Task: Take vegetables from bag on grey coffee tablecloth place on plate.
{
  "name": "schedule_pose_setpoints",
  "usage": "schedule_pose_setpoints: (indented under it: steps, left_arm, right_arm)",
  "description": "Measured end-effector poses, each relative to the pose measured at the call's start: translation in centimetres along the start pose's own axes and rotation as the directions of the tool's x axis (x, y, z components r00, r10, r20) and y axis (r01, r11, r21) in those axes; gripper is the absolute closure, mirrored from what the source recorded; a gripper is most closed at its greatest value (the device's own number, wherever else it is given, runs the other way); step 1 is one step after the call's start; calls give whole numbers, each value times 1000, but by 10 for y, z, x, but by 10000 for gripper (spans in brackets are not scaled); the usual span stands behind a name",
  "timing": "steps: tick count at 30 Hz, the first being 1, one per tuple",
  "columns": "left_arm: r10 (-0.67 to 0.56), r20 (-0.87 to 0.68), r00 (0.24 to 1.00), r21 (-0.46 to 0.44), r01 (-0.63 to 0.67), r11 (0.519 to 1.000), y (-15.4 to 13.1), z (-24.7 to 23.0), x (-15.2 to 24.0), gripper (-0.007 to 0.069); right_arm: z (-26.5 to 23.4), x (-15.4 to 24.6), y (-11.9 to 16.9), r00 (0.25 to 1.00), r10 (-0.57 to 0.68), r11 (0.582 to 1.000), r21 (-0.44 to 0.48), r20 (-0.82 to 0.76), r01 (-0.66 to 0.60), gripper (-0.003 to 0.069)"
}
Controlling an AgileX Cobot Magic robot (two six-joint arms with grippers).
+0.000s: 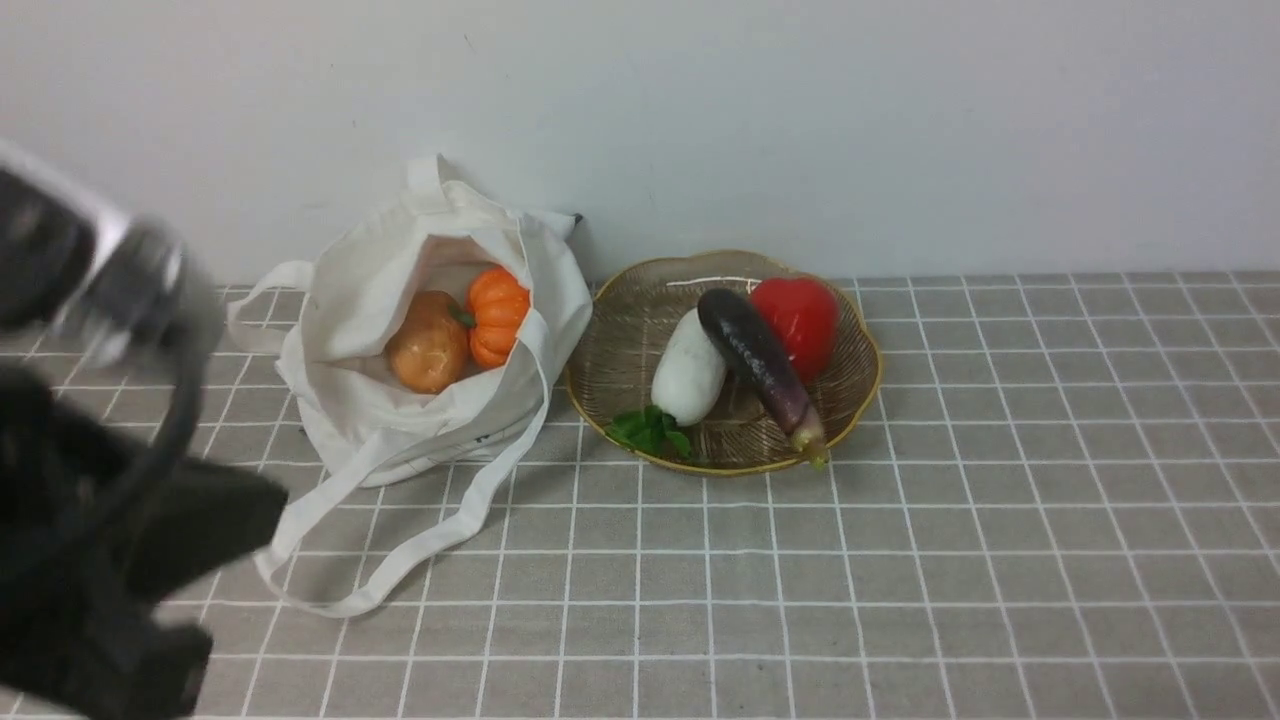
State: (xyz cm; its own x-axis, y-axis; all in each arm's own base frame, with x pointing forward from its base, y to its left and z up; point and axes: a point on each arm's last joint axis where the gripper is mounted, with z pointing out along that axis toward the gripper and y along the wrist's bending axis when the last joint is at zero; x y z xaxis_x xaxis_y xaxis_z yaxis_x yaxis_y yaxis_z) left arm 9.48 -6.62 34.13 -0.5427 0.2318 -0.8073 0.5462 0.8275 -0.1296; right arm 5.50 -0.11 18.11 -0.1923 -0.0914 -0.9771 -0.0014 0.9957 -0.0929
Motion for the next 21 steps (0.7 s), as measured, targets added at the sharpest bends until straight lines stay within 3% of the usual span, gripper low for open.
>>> schedule_pose_setpoints:
  steps: [3, 6, 11, 21]
  left_arm:
    - [-20, 95, 995, -1, 20, 1000, 3, 4, 26, 630]
    - [-32, 285, 958, -17, 38, 999, 10, 11, 77, 630]
    - [-33, 432, 901, -24, 48, 999, 15, 15, 106, 630]
    - [-30, 383, 923, -35, 47, 998, 20, 36, 142, 630]
  right_arm:
    - [0, 0, 0, 1000, 0, 1000, 0, 0, 0, 673]
    - [0, 0, 0, 1000, 0, 1000, 0, 0, 0, 673]
    - [0, 0, 0, 1000, 0, 1000, 0, 0, 0, 673]
    - [0, 0, 0, 1000, 0, 1000, 0, 0, 0, 673]
